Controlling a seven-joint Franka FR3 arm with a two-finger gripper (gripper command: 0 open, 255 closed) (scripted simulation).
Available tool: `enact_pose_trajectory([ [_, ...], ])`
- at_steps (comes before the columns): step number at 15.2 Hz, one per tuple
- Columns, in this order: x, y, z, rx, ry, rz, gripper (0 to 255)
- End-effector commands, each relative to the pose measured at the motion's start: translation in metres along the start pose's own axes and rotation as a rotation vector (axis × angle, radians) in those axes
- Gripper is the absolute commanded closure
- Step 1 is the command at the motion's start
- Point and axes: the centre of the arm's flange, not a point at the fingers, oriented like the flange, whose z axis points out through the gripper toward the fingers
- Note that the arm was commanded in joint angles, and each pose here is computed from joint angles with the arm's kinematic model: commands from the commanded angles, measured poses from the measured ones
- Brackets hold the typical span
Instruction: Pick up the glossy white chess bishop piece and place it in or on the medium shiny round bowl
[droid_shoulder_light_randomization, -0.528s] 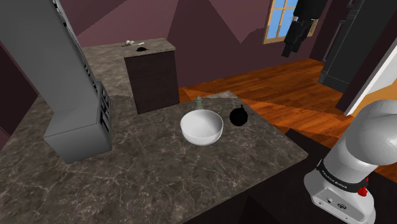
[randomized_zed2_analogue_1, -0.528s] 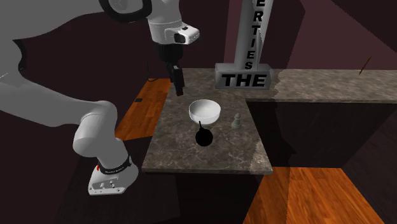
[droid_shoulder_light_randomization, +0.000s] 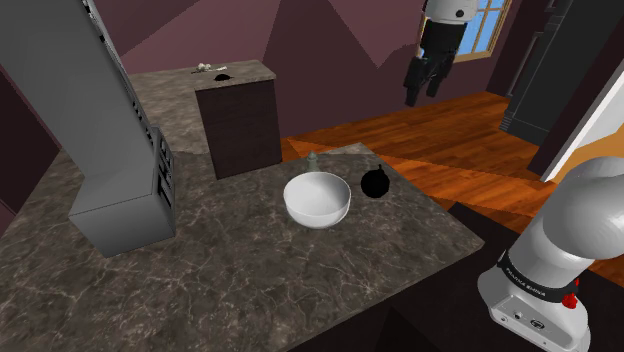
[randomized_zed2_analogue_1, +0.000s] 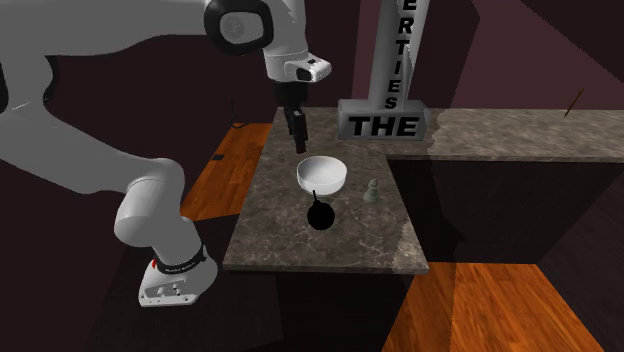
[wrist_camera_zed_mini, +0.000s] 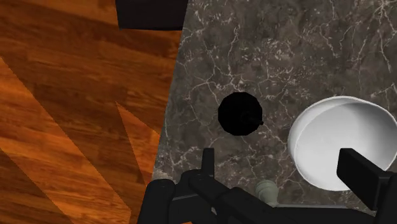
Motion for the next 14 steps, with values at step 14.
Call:
enact_pose_trajectory([
  [14,0.136,-0.096,0.128,-0.133,0.01,0.243,0],
])
